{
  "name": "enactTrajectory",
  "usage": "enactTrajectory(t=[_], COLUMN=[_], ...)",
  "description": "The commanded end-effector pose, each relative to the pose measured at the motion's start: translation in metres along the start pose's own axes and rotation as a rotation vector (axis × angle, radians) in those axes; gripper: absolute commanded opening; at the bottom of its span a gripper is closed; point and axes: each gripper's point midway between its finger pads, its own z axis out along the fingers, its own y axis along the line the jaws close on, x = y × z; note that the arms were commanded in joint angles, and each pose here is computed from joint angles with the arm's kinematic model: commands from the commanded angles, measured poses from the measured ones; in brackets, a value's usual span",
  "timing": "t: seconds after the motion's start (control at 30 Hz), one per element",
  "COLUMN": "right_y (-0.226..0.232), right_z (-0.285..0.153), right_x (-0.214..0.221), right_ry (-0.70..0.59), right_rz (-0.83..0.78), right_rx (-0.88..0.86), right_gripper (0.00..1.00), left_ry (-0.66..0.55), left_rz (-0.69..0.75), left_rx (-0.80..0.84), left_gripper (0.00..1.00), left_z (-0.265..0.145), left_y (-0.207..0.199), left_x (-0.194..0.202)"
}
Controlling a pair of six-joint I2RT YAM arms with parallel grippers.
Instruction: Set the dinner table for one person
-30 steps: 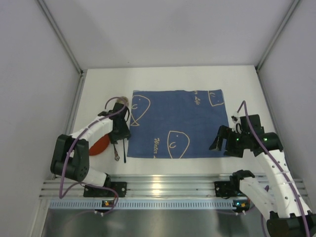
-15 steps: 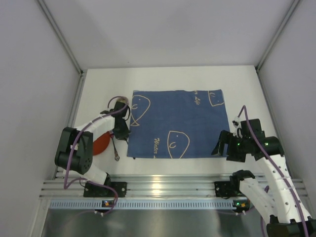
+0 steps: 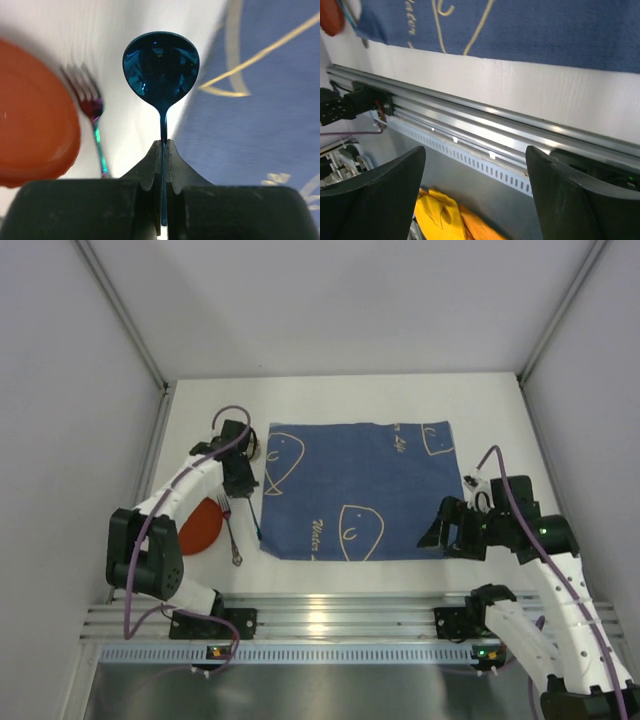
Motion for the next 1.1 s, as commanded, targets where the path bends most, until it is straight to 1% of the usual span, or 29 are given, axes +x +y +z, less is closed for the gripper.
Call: enactTrajectory(t=[0.0, 0.03, 0.07, 0.1, 0.13, 0.17, 0.23, 0.27, 0.3, 0.33, 0.37, 0.43, 0.47, 0.5, 0.63, 0.73, 0.8, 0.93, 1.03, 1.07], right_y=[0.050, 0.061, 0.070, 0.080, 0.092, 0.097, 0.108, 0.110, 0.111, 0.114, 0.116, 0.120, 0.123, 0.123, 0.129, 0.133, 0.130, 0.127, 0.123, 0.124], right_z=[-0.016, -0.018, -0.017, -0.018, -0.019, -0.017, -0.016, -0.013, -0.011, -0.007, -0.005, 0.002, 0.004, 0.009, 0.028, 0.041, 0.051, 0.064, 0.067, 0.065], right_x=[-0.030, -0.030, -0.037, -0.037, -0.047, -0.050, -0.060, -0.064, -0.067, -0.074, -0.078, -0.088, -0.090, -0.092, -0.095, -0.088, -0.084, -0.071, -0.069, -0.070], right_ry=[-0.092, -0.078, -0.091, -0.074, -0.104, -0.101, -0.123, -0.120, -0.125, -0.129, -0.131, -0.138, -0.134, -0.131, -0.109, -0.082, -0.071, -0.042, -0.036, -0.041], right_rz=[-0.098, -0.090, -0.103, -0.103, -0.106, -0.102, -0.113, -0.115, -0.120, -0.126, -0.131, -0.126, -0.128, -0.122, -0.128, -0.145, -0.141, -0.153, -0.155, -0.160], right_rx=[-0.202, -0.257, -0.299, -0.358, -0.411, -0.438, -0.491, -0.499, -0.503, -0.512, -0.519, -0.532, -0.537, -0.532, -0.515, -0.496, -0.469, -0.434, -0.417, -0.414], right_gripper=[0.81, 0.80, 0.78, 0.78, 0.77, 0.76, 0.76, 0.75, 0.74, 0.72, 0.71, 0.68, 0.67, 0.66, 0.62, 0.60, 0.60, 0.57, 0.51, 0.51], left_ry=[-0.117, -0.121, -0.113, -0.129, -0.132, -0.126, -0.131, -0.100, -0.103, -0.086, -0.068, -0.053, -0.042, -0.037, -0.012, 0.015, 0.022, 0.020, 0.005, 0.001], left_rz=[0.037, 0.027, 0.048, 0.026, 0.034, 0.076, 0.056, 0.082, 0.082, 0.072, 0.101, 0.100, 0.123, 0.130, 0.159, 0.192, 0.195, 0.190, 0.190, 0.190], left_rx=[0.164, 0.232, 0.271, 0.313, 0.345, 0.396, 0.461, 0.523, 0.569, 0.592, 0.619, 0.654, 0.670, 0.687, 0.736, 0.764, 0.786, 0.833, 0.846, 0.842], left_gripper=[0.00, 0.00, 0.00, 0.00, 0.00, 0.00, 0.00, 0.00, 0.00, 0.00, 0.00, 0.00, 0.00, 0.00, 0.00, 0.00, 0.00, 0.00, 0.00, 0.00], left_z=[-0.057, -0.072, -0.081, -0.094, -0.101, -0.113, -0.132, -0.143, -0.152, -0.157, -0.163, -0.173, -0.178, -0.182, -0.192, -0.198, -0.204, -0.221, -0.231, -0.232], left_y=[-0.034, -0.053, -0.070, -0.087, -0.102, -0.127, -0.160, -0.182, -0.201, -0.213, -0.227, -0.249, -0.260, -0.273, -0.307, -0.328, -0.338, -0.346, -0.346, -0.344], left_x=[-0.043, -0.051, -0.046, -0.051, -0.048, -0.036, -0.036, -0.022, -0.024, -0.019, -0.006, -0.001, 0.009, 0.011, 0.031, 0.049, 0.051, 0.048, 0.043, 0.042])
